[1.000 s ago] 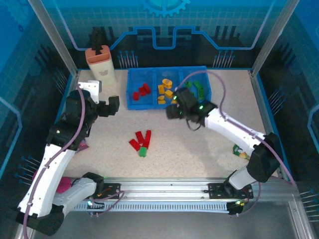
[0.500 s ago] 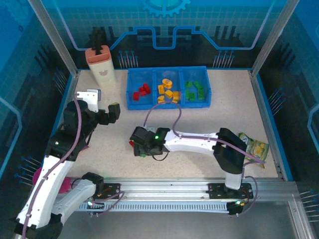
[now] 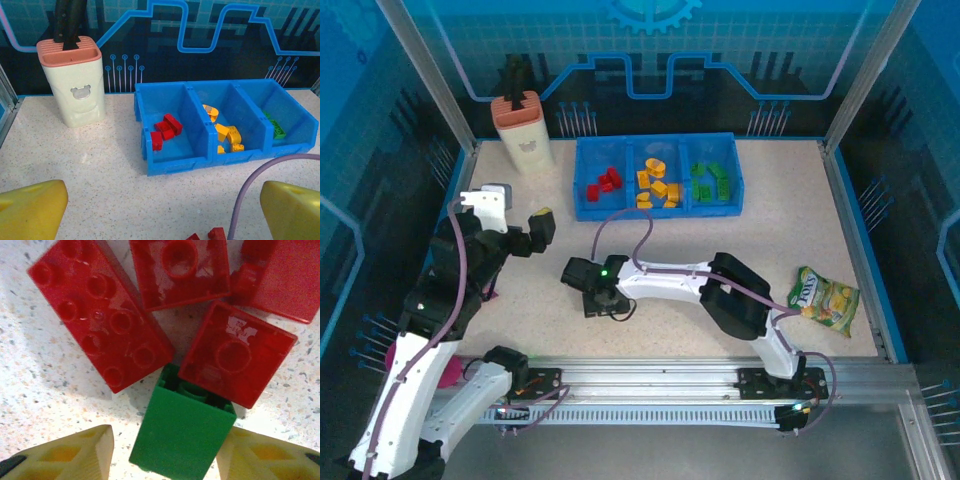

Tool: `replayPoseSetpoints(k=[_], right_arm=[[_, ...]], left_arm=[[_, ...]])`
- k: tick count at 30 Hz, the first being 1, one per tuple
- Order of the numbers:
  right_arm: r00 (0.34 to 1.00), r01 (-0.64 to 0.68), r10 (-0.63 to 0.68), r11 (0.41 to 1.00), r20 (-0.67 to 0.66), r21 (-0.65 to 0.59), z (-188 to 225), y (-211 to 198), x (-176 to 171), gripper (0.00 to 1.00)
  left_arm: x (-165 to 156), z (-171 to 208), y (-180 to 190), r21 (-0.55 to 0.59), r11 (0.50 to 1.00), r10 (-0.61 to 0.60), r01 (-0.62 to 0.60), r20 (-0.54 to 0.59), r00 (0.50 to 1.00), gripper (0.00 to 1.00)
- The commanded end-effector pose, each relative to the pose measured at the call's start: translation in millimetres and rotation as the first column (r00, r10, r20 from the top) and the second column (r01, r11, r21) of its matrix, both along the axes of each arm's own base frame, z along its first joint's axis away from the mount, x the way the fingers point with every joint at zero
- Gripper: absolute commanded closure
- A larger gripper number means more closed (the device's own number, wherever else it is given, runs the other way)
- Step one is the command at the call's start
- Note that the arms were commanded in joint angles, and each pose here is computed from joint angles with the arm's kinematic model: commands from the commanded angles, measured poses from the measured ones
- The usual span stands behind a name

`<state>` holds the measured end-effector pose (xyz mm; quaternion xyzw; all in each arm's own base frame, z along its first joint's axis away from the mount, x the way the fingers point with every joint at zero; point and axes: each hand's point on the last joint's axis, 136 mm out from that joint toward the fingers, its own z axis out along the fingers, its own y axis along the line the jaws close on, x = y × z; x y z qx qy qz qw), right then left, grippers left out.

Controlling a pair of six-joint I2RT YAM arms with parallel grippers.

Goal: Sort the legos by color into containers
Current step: Pick up the lego from the bottom-center of the table, then place the lego in the container.

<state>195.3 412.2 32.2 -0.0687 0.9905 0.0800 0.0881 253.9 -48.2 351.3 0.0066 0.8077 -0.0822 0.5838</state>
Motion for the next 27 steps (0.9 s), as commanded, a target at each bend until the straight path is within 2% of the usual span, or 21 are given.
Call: replayPoseSetpoints(k=[1,3,6,10,16,19,22,24,25,27], right_arm=[[0.999,-0.001,-0.001,0.997,-0.035,-0.078,-8,-17,1,0.46],[0.999,-0.007,0.003,0.994,-0.038,-0.107,-12,-26,2,0.48],[0.999,-0.025,0.021,0.993,-0.031,-0.113,-12,-32,5,0.61],[0.993,-0.115,0.114,0.987,-0.012,-0.114,14,-43,4,0.71],[0.953,-0.292,0.301,0.938,0.024,-0.189,75,-96,-10,0.73],[0.942,-0.313,0.333,0.921,0.050,-0.233,104,-140,-9,0.73],[0.954,-0.240,0.276,0.937,0.117,-0.252,126,-190,22,0.73],[0.954,-0.168,0.218,0.957,0.205,-0.235,142,-220,60,0.73],[0.949,-0.137,0.195,0.963,0.248,-0.233,148,-232,78,0.73],[0.929,-0.077,0.144,0.977,0.342,-0.201,161,-253,121,0.73]], left_arm=[[5,3,-2,-0.015,1.000,-0.004,0.004,0.016,1.000,0.01],[6,2,-2,-0.012,1.000,-0.003,0.003,0.010,1.000,0.01],[8,1,-2,-0.010,1.000,-0.005,0.005,0.000,1.000,0.01],[9,-15,-3,0.001,1.000,-0.008,0.008,-0.056,0.998,0.00],[10,-51,-8,-0.013,1.000,-0.017,0.015,-0.202,0.979,0.01],[12,-67,-5,0.002,1.000,0.012,-0.012,-0.252,0.968,0.00],[12,-79,-10,-0.044,0.999,0.003,-0.017,-0.295,0.955,0.01],[11,-89,-16,-0.106,0.994,-0.004,-0.034,-0.341,0.940,0.01],[10,-98,-11,-0.127,0.987,0.044,-0.098,-0.376,0.926,0.01],[6,-115,-17,-0.153,0.980,0.051,-0.126,-0.418,0.907,0.01]])
